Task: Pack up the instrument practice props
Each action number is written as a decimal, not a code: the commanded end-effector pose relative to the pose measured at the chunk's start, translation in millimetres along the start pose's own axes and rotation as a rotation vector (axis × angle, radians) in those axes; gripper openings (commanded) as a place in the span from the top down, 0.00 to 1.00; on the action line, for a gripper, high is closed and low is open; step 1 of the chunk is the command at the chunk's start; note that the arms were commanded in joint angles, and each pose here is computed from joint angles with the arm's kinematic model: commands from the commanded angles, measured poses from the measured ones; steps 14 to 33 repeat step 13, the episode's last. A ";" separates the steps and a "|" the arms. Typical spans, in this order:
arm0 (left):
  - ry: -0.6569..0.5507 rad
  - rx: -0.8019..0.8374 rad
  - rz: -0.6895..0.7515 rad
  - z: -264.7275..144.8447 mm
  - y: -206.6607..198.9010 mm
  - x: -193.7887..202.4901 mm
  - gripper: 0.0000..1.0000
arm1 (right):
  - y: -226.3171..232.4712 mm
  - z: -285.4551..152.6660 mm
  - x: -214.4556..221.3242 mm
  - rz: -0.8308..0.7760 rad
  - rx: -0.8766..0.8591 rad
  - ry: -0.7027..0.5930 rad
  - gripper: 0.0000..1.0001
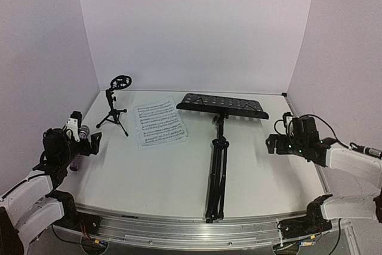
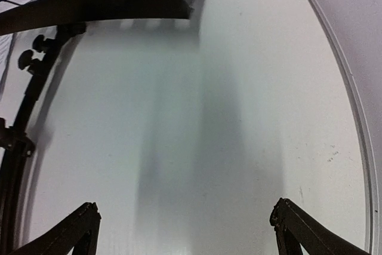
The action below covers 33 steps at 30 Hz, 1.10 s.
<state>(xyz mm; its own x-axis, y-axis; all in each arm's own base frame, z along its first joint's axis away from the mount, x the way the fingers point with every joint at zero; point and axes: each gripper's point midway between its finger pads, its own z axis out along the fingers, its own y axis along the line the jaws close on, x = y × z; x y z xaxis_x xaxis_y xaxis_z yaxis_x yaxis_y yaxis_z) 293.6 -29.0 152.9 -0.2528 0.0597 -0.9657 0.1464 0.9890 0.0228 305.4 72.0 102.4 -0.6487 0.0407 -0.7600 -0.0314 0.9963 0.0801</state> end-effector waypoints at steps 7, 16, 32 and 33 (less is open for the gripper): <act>-0.068 -0.034 -0.041 -3.6 8.9 0.2 0.02 | -30.3 -14.1 -29.2 -0.021 0.072 -0.344 0.02; -0.084 -0.045 -0.061 -3.7 11.4 -4.1 0.02 | -28.5 -15.1 -23.2 -0.032 0.053 -0.342 0.02; -0.084 -0.045 -0.061 -3.7 11.4 -4.1 0.02 | -28.5 -15.1 -23.2 -0.032 0.053 -0.342 0.02; -0.084 -0.045 -0.061 -3.7 11.4 -4.1 0.02 | -28.5 -15.1 -23.2 -0.032 0.053 -0.342 0.02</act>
